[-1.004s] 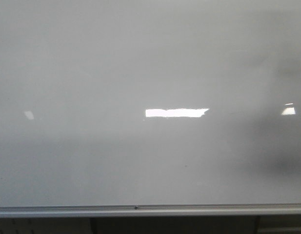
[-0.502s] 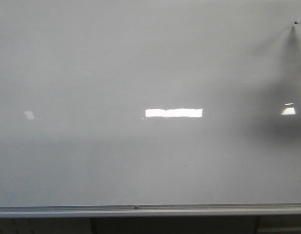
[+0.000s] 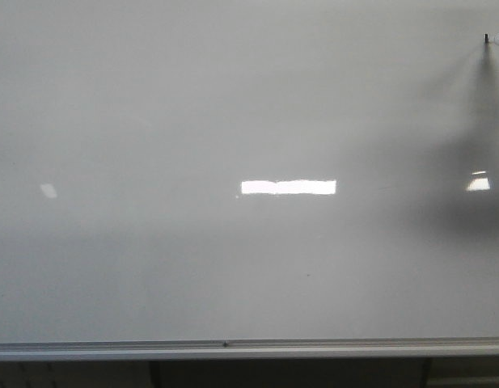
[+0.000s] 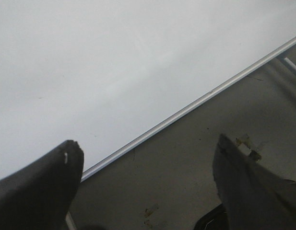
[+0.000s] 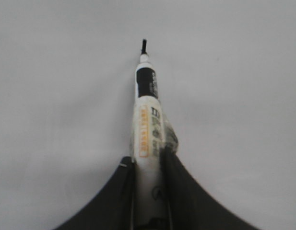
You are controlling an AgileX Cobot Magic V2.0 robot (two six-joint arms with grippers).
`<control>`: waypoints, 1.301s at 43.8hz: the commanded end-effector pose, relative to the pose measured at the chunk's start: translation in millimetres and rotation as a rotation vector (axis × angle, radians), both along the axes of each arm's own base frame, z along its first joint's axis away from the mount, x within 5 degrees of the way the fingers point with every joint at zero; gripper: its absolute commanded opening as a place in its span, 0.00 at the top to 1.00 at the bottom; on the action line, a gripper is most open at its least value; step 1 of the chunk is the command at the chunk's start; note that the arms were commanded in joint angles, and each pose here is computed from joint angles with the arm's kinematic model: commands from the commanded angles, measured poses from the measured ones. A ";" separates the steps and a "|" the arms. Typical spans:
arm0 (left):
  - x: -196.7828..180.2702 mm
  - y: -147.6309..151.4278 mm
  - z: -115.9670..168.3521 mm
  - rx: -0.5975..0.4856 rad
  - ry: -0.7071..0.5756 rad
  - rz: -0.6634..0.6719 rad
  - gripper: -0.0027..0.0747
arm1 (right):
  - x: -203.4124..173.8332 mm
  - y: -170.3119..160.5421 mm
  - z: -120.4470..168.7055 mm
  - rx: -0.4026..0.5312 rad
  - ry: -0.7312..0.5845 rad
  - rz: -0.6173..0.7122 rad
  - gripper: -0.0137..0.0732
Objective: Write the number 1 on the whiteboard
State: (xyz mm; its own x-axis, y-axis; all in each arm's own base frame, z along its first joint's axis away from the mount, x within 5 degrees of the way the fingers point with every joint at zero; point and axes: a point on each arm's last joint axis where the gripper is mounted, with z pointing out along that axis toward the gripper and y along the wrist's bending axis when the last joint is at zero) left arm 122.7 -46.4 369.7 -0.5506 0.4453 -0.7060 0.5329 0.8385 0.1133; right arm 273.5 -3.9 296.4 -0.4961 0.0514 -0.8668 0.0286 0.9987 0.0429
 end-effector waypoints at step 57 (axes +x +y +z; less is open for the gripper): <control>12.9 -72.9 14.9 -0.063 -0.028 -0.605 0.26 | -99.5 83.9 83.3 -0.141 0.478 0.940 0.83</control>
